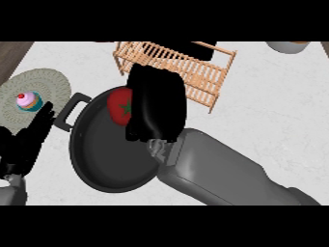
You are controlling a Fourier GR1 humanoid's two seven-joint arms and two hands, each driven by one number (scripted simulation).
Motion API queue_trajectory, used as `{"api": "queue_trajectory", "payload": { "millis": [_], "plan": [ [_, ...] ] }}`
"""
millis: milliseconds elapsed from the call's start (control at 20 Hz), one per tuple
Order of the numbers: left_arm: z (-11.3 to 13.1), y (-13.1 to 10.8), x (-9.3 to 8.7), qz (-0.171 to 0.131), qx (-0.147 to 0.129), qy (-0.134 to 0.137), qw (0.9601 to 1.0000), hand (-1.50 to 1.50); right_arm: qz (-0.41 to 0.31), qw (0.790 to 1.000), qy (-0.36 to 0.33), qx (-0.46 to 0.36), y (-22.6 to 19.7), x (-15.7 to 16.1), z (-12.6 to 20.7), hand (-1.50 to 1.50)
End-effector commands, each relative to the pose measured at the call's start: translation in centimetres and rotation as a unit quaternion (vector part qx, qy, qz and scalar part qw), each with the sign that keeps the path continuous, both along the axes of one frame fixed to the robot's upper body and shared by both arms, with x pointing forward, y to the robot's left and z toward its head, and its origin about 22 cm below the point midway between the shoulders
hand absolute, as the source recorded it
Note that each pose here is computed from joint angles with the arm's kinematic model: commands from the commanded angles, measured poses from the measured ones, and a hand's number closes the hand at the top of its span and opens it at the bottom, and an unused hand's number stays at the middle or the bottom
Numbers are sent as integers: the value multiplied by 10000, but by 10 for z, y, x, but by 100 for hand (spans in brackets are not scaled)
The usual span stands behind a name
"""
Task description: Pick the tomato from the tray and place it in the tiered shelf
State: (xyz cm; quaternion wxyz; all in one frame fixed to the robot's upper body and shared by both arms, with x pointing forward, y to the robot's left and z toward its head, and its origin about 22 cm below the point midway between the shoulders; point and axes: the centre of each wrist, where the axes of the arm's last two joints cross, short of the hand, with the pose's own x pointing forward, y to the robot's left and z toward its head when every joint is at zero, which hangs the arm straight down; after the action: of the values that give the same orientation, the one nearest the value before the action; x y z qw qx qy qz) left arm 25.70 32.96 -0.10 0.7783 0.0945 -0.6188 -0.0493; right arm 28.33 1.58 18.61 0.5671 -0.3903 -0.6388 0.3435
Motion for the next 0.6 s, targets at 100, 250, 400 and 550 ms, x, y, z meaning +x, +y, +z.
{"api": "queue_trajectory", "payload": {
  "millis": [100, 250, 400, 550],
  "plan": [
    [-2, 6, -5, 117, -20, 63, 9999, 0, -650, 9930, -205, 962, 22, -18, 50, 150],
    [3, 14, -2, 114, 52, -3, 9999, 0, -582, 9913, -448, 1090, 32, -23, 78, 150],
    [-5, 12, -8, 101, 19, 56, 9999, 0, -644, 9885, -699, 1174, 36, -25, 97, 150],
    [-8, 4, -11, 229, 22, 55, 9997, 0, -806, 9876, -908, 990, 42, -20, 97, 150]
  ]
}}
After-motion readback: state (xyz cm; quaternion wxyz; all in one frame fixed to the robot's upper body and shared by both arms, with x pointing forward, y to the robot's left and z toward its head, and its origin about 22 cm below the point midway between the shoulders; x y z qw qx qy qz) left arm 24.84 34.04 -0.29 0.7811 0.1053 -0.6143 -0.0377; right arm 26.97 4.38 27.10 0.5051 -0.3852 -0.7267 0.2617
